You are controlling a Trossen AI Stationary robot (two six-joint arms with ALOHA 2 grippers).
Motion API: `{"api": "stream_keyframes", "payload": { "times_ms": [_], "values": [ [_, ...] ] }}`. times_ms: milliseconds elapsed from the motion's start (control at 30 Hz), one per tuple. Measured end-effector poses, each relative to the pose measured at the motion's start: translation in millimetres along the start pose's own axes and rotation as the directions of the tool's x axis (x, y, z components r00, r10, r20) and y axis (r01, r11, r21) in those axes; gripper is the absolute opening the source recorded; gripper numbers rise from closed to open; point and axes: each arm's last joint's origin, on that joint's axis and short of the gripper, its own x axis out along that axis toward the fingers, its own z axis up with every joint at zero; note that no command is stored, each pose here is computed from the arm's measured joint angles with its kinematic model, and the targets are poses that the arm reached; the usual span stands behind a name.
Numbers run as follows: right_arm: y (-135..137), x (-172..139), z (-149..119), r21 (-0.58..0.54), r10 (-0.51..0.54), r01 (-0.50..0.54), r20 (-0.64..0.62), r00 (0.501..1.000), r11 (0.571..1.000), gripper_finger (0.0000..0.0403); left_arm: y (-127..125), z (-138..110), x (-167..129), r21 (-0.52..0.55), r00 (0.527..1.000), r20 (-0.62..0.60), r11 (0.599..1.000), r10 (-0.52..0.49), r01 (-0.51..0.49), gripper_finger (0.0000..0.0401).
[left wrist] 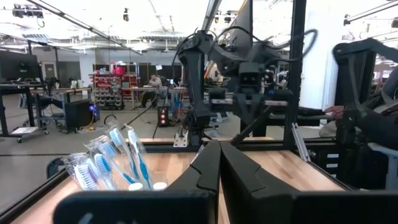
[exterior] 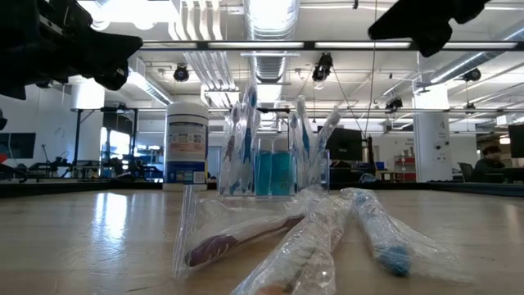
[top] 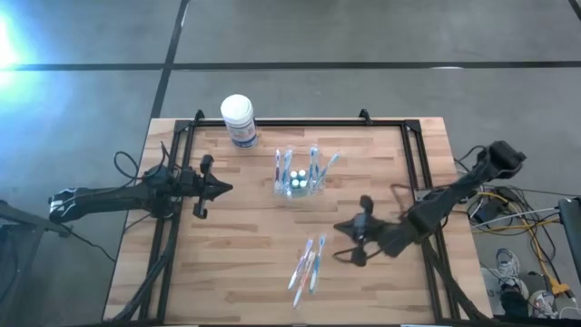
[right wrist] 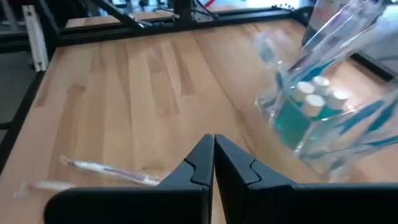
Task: Pick & Place toothbrushing station
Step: Put the blue toothbrush into the transparent bin organizer
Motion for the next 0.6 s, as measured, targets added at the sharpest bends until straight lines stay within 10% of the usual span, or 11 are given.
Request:
{"api": "stream_keyframes", "payload": {
  "times_ms": [600],
  "values": [
    [70.1, 78.3, -27.0, 0.218, -0.017, 0.06, -0.194, 0.981, 0.974, 0.0008, 0.1, -1.7, 0.0, -0.029, 1.0, -0.017, 1.0, 0.001, -0.001, 0.0014]
  ]
}}
